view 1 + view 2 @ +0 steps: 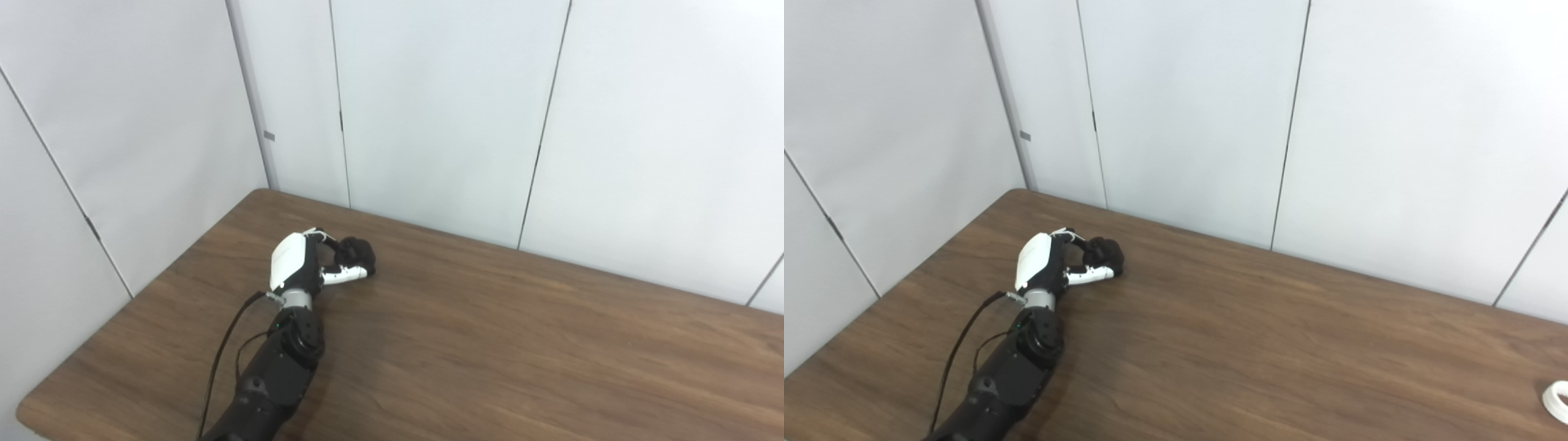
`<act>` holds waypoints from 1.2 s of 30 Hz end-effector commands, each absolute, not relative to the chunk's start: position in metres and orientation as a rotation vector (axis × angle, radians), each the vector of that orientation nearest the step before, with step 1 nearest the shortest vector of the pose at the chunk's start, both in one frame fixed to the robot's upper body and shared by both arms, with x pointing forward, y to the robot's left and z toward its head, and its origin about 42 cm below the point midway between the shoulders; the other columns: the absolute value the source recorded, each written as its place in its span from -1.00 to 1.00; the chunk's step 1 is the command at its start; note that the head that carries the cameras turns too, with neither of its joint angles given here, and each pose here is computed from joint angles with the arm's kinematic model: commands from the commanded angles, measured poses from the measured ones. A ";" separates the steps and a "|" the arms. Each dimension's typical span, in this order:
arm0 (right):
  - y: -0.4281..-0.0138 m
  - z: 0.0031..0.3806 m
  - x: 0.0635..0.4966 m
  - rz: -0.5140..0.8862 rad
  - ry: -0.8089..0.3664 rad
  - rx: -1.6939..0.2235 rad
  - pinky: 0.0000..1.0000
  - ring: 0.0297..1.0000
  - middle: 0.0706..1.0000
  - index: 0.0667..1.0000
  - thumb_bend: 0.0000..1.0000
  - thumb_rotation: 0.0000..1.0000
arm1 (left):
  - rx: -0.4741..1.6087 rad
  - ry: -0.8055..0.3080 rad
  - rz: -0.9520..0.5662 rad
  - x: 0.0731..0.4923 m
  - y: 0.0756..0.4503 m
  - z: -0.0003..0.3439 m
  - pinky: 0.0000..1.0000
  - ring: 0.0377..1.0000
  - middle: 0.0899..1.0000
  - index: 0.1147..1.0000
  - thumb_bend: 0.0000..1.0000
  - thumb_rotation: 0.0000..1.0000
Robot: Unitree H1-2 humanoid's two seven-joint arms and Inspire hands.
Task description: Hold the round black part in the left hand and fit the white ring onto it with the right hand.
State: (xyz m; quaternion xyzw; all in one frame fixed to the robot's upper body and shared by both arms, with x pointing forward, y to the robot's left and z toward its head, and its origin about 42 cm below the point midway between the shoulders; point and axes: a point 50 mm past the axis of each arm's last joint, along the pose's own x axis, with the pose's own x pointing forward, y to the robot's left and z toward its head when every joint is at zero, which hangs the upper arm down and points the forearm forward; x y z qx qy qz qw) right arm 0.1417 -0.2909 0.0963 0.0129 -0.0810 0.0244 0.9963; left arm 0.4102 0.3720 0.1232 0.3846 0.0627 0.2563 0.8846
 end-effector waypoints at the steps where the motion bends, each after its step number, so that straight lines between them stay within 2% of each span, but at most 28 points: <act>1: -0.290 0.081 0.129 0.039 -0.066 0.031 1.00 1.00 1.00 1.00 0.31 0.77 | 0.846 0.017 0.536 0.422 0.379 0.155 1.00 0.82 0.76 -0.19 0.03 -0.91; 7: -0.286 0.082 0.131 0.051 -0.075 0.047 1.00 1.00 1.00 1.00 0.30 0.78 | 0.987 -0.018 0.433 0.420 0.367 0.157 1.00 0.82 0.79 -0.19 0.03 -0.91; 13: -0.282 0.085 0.136 0.060 -0.088 0.047 1.00 1.00 1.00 1.00 0.32 0.80 | 1.123 -0.060 0.267 0.415 0.346 0.155 1.00 0.87 0.79 -0.18 0.03 -0.91; 19: -0.280 0.086 0.138 0.111 -0.092 0.069 1.00 1.00 1.00 1.00 0.43 0.76 | 1.209 -0.133 0.107 0.405 0.316 0.150 1.00 0.84 0.76 -0.18 0.04 -0.91; 26: -0.273 0.093 0.138 0.117 -0.093 0.097 1.00 1.00 1.00 1.00 0.33 0.78 | 1.244 -0.247 -0.049 0.392 0.283 0.147 1.00 0.80 0.72 -0.18 0.04 -0.90; 36: -0.261 0.098 0.137 0.083 -0.100 0.116 1.00 1.00 1.00 1.00 0.23 0.78 | 1.305 -0.362 -0.260 0.371 0.246 0.147 1.00 0.96 0.82 -0.18 0.04 -0.90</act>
